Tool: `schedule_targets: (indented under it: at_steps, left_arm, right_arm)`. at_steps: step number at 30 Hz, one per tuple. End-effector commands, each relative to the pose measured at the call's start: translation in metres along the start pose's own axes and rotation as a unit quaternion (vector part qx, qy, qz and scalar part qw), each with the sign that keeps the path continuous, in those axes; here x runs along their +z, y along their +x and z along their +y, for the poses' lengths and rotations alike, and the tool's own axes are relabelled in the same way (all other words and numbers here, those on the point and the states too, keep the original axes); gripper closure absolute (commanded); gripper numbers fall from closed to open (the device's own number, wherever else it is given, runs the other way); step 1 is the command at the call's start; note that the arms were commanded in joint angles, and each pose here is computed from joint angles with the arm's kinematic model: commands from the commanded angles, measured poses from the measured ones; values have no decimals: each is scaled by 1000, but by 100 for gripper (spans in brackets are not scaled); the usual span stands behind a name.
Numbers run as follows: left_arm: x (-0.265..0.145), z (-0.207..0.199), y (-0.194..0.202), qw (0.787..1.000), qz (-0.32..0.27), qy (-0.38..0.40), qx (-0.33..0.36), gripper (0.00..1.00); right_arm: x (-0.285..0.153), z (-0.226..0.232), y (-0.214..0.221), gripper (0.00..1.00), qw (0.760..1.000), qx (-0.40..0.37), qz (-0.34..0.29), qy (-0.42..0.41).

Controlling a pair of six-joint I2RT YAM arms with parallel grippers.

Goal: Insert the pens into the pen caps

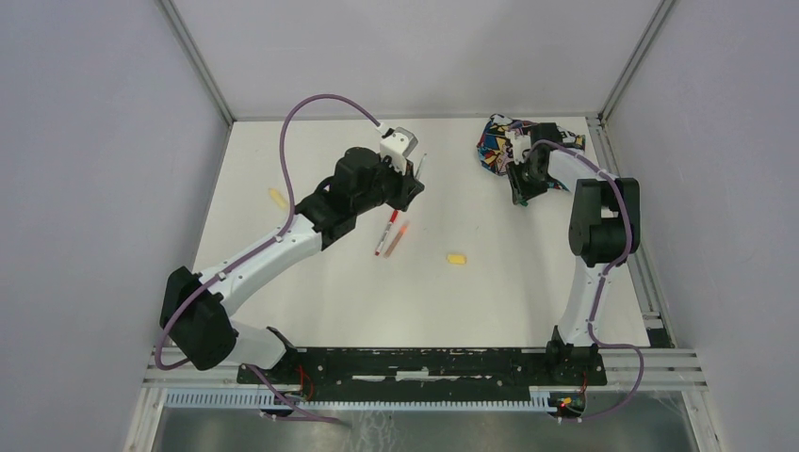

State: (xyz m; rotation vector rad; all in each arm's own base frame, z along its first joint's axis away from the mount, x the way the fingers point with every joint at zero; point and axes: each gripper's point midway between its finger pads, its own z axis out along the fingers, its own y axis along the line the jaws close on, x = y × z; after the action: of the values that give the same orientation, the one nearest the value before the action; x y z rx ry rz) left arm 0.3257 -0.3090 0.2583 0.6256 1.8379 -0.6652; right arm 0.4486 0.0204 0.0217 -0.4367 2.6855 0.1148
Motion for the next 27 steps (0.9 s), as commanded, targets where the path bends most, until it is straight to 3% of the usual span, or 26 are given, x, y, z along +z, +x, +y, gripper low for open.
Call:
schedule_targets:
  at_steps: [1, 12, 19, 27]
  left_arm:
    - [0, 0, -10, 1000, -10, 1, 24, 98]
    - [-1, 0, -10, 1000, -10, 0, 23, 98]
    - [-1, 1, -10, 1000, -9, -2, 24, 98]
    - [0, 0, -9, 1000, -7, 1, 23, 98]
  right_arm:
    - [0, -9, -4, 59, 1000, -5, 5, 13]
    - [-1, -7, 3, 74, 1000, 14, 16, 23]
    - [-11, 20, 19, 82, 998, 52, -8, 15]
    - [-18, 47, 70, 78, 998, 46, 33, 10]
